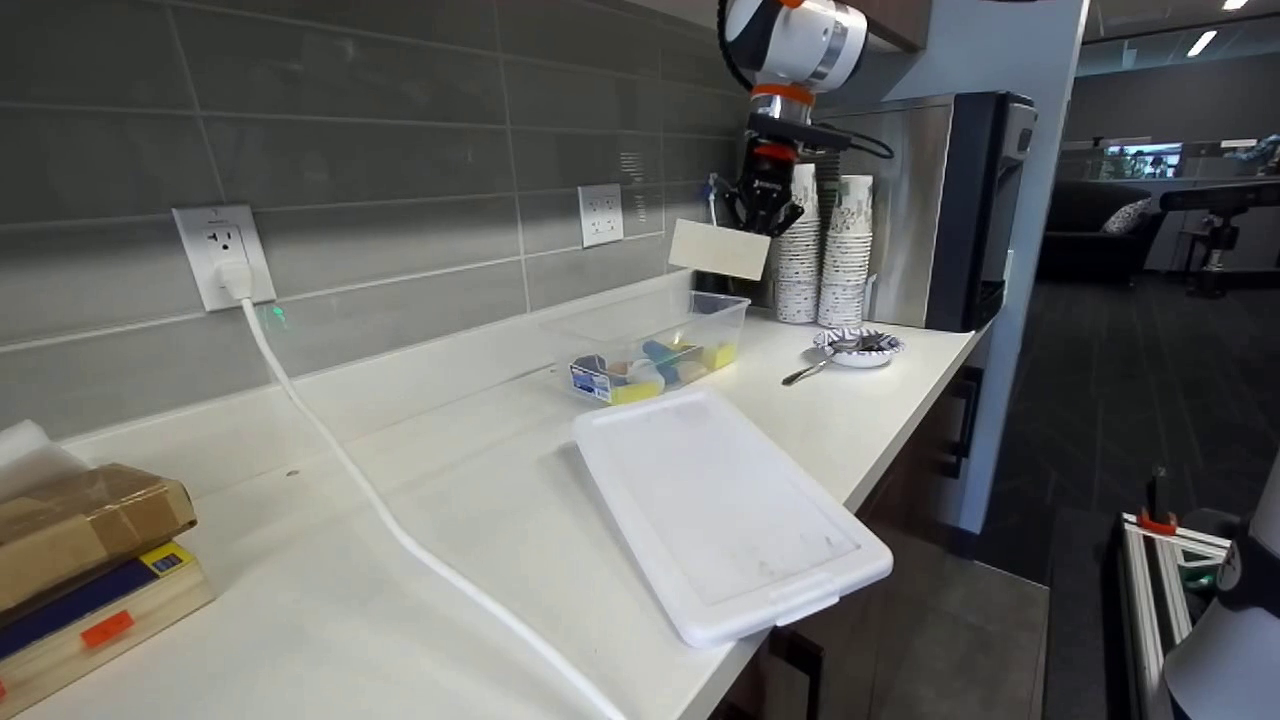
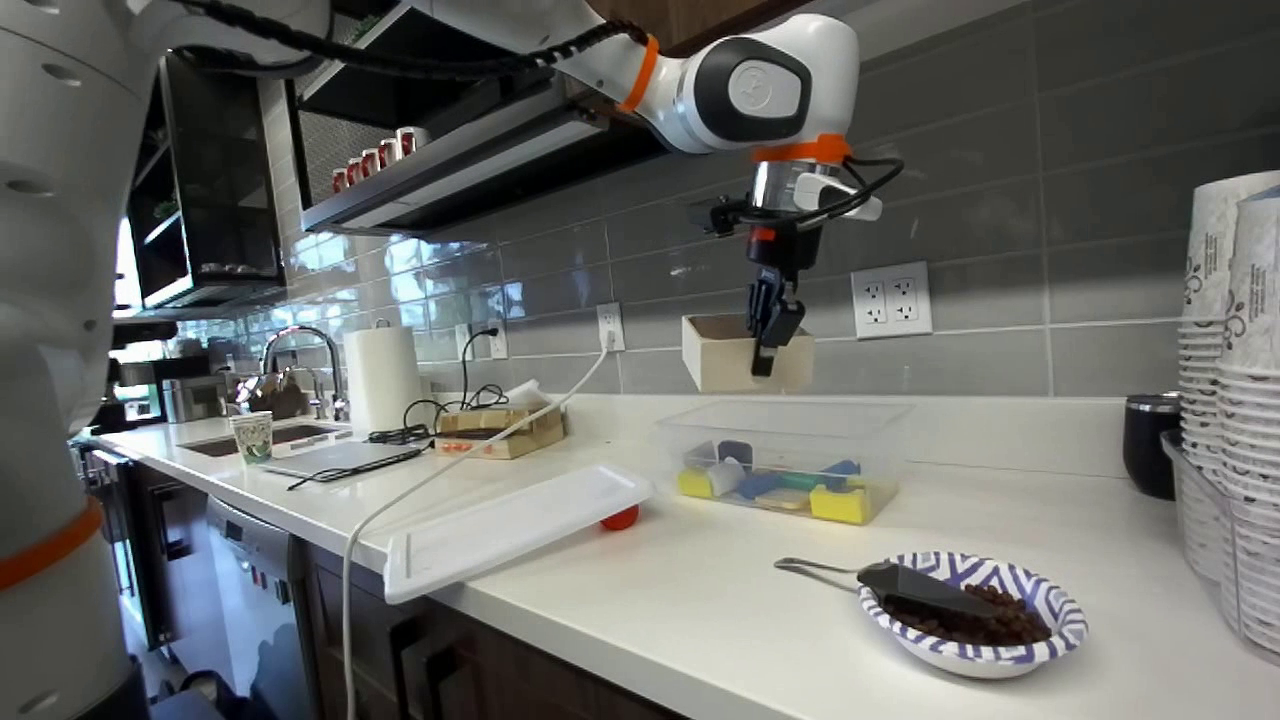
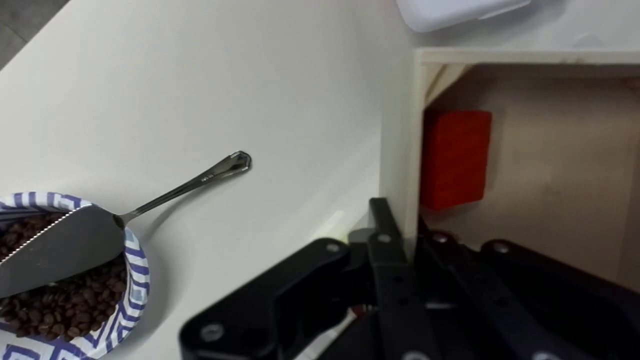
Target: Place the wooden box in the tote
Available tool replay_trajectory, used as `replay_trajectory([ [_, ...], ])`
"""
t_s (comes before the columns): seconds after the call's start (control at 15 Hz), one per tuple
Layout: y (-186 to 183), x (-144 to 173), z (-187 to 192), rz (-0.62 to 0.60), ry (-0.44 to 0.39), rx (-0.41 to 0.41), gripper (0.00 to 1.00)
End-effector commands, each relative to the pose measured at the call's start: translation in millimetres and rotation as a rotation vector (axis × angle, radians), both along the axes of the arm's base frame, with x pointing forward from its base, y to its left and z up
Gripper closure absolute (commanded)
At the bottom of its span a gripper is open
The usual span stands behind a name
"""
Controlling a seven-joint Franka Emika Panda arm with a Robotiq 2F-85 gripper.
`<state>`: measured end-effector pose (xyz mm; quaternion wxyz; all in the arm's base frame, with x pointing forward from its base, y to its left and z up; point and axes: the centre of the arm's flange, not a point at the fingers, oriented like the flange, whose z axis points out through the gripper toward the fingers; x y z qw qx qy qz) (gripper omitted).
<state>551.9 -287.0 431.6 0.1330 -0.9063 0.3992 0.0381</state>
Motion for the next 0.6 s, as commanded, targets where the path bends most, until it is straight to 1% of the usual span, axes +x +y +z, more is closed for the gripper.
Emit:
replay_trajectory([
  [0.0, -8.9, 40.8, -1.8, -0.099, 0.028, 0.025, 0.98],
  [0.27, -10.5, 66.4, -29.9, -0.155, 0.048, 0.020, 0.98],
  [0.53, -7.8, 84.3, -47.0, -0.177, 0.022, 0.035, 0.98],
])
